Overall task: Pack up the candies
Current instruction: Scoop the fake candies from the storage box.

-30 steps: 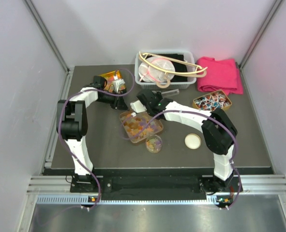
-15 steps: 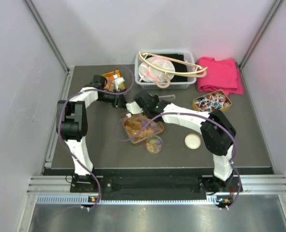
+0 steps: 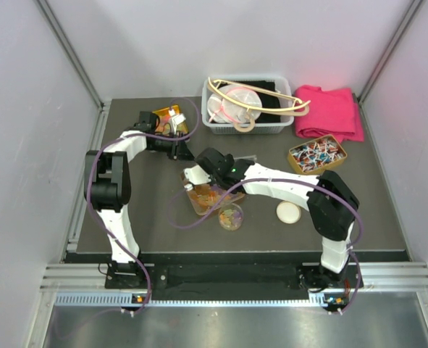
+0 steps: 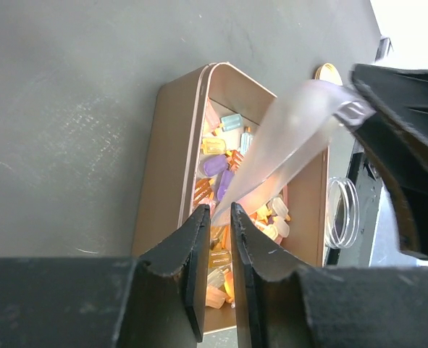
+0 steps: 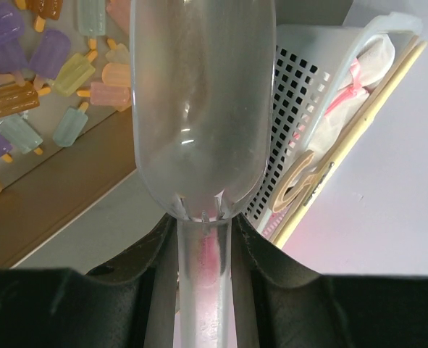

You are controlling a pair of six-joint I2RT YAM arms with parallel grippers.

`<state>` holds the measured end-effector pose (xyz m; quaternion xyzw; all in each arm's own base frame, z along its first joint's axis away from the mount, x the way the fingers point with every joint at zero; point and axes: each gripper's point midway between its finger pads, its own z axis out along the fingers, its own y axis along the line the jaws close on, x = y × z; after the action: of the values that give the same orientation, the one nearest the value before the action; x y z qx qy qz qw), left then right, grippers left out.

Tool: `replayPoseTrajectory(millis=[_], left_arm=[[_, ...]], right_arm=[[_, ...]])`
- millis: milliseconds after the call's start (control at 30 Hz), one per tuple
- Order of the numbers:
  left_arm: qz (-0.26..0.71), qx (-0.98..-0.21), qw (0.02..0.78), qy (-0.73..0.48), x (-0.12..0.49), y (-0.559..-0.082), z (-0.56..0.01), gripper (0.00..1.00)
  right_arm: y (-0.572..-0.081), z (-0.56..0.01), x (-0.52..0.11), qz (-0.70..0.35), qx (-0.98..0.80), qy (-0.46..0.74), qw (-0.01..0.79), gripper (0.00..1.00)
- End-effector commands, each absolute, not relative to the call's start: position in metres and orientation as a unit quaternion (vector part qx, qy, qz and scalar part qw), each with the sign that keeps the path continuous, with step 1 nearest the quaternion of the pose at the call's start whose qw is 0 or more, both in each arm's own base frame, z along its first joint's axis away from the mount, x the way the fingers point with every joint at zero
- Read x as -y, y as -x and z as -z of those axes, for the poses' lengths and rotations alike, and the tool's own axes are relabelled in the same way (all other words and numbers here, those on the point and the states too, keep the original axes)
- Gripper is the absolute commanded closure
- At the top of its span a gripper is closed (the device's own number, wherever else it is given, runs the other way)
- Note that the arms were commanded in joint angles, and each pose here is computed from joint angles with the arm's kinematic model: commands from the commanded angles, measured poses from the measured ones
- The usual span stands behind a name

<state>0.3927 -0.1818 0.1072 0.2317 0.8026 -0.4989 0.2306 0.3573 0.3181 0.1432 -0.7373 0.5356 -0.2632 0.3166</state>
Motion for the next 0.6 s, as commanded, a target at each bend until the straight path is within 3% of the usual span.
replayPoseTrajectory(millis=[0, 567], left_arm=[[0.483, -0.793, 0.264, -0.261, 0.186, -0.397, -0.125, 0.78], [0.471, -0.799, 0.256, -0.272, 0.192, -0.391, -0.116, 0.79]], right_arm=[[-0.349, -0.203, -0.338, 0.225, -0.550, 0.698, 0.400, 1.00], [-0.325, -0.242, -0.374, 0.136, -0.562, 0.683, 0.445, 1.00]])
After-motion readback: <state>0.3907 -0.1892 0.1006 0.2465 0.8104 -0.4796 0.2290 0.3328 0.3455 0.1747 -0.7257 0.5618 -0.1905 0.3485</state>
